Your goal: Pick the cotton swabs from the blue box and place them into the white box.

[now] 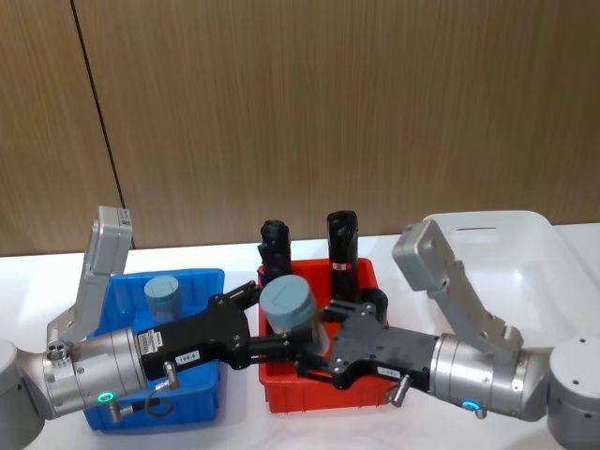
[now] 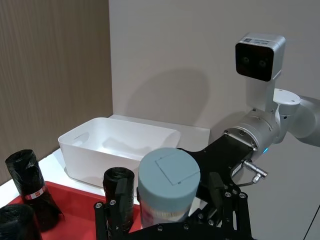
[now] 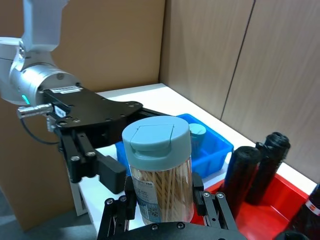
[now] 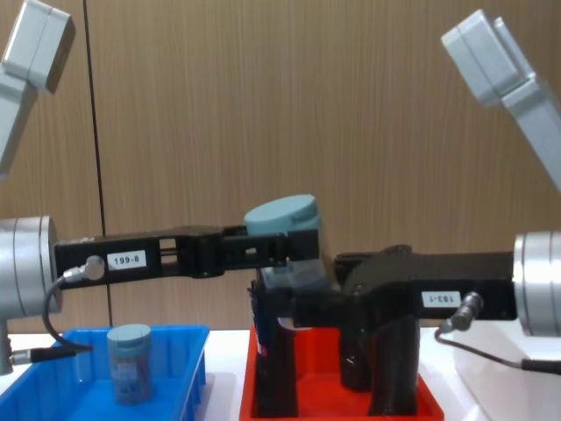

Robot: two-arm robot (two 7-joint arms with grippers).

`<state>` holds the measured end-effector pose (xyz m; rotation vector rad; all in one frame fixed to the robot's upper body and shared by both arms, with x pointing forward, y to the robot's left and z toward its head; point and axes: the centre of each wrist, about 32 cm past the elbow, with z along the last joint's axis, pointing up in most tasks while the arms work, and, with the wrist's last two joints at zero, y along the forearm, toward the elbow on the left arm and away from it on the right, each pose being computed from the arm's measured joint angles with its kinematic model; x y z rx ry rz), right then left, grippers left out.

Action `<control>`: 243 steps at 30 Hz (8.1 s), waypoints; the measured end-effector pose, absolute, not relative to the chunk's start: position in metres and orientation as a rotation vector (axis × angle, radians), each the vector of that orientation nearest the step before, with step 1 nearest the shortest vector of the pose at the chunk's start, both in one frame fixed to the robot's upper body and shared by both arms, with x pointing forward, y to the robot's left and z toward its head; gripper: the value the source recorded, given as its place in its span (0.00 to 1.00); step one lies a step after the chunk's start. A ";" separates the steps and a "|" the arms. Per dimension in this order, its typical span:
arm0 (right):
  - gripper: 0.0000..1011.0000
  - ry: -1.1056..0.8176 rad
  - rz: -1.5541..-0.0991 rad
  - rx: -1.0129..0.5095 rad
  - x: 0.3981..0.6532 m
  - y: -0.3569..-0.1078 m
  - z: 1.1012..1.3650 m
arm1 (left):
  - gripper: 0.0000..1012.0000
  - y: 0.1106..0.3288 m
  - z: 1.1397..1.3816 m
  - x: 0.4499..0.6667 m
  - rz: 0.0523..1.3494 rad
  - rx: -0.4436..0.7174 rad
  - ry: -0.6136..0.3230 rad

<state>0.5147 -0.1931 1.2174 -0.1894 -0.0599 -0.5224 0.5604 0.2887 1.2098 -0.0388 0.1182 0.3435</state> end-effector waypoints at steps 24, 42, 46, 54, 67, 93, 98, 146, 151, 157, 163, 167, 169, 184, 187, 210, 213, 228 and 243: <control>0.64 -0.025 -0.783 -0.161 0.514 -0.266 1.212 | 0.99 0.289 1.210 0.560 0.343 -0.039 0.118; 0.64 -0.003 -1.012 -0.200 0.532 -0.313 1.207 | 0.99 0.289 1.210 0.560 0.344 -0.039 0.118; 0.64 0.015 -1.056 -0.221 0.540 -0.321 1.202 | 0.99 0.289 1.210 0.560 0.344 -0.039 0.118; 0.64 0.049 -1.110 -0.254 0.553 -0.332 1.193 | 0.99 0.289 1.210 0.560 0.344 -0.039 0.118; 0.93 0.078 -1.169 -0.281 0.563 -0.343 1.185 | 0.99 0.289 1.210 0.560 0.344 -0.039 0.118; 0.99 0.006 -1.179 -0.203 0.528 -0.304 1.178 | 0.99 0.271 1.207 0.550 0.488 0.018 0.066; 0.99 -0.013 -1.182 -0.172 0.516 -0.292 1.178 | 0.99 0.265 1.206 0.546 0.542 0.036 0.043; 0.99 -0.075 -1.230 0.026 0.443 -0.237 1.189 | 0.99 0.209 1.204 0.502 1.016 0.080 -0.206; 0.99 -0.075 -1.230 0.026 0.443 -0.237 1.189 | 0.99 0.204 1.204 0.497 1.068 0.072 -0.236; 0.99 -0.075 -1.229 0.026 0.443 -0.237 1.189 | 0.99 0.199 1.204 0.493 1.110 0.063 -0.261; 0.99 -0.075 -1.229 0.026 0.443 -0.237 1.189 | 0.99 0.198 1.204 0.492 1.122 0.060 -0.268; 0.99 -0.075 -1.229 0.026 0.443 -0.237 1.189 | 0.99 0.198 1.204 0.492 1.123 0.060 -0.268; 0.99 -0.075 -1.229 0.026 0.443 -0.237 1.189 | 0.99 0.198 1.204 0.492 1.123 0.060 -0.268; 0.99 -0.041 -1.189 0.011 0.446 -0.239 1.188 | 0.99 0.198 1.205 0.492 1.124 0.060 -0.269; 0.99 -0.030 -1.176 0.002 0.448 -0.239 1.188 | 0.99 0.198 1.205 0.492 1.124 0.060 -0.269; 0.99 0.035 -1.000 -0.101 0.482 -0.234 1.176 | 0.99 0.198 1.204 0.492 1.124 0.061 -0.267; 0.99 0.041 -0.988 -0.111 0.487 -0.233 1.175 | 0.99 0.198 1.204 0.492 1.124 0.061 -0.267; 0.99 0.072 -0.958 -0.150 0.515 -0.230 1.167 | 0.99 0.198 1.204 0.492 1.124 0.061 -0.268; 0.99 0.093 -0.920 -0.177 0.533 -0.221 1.163 | 0.99 0.198 1.204 0.492 1.124 0.061 -0.268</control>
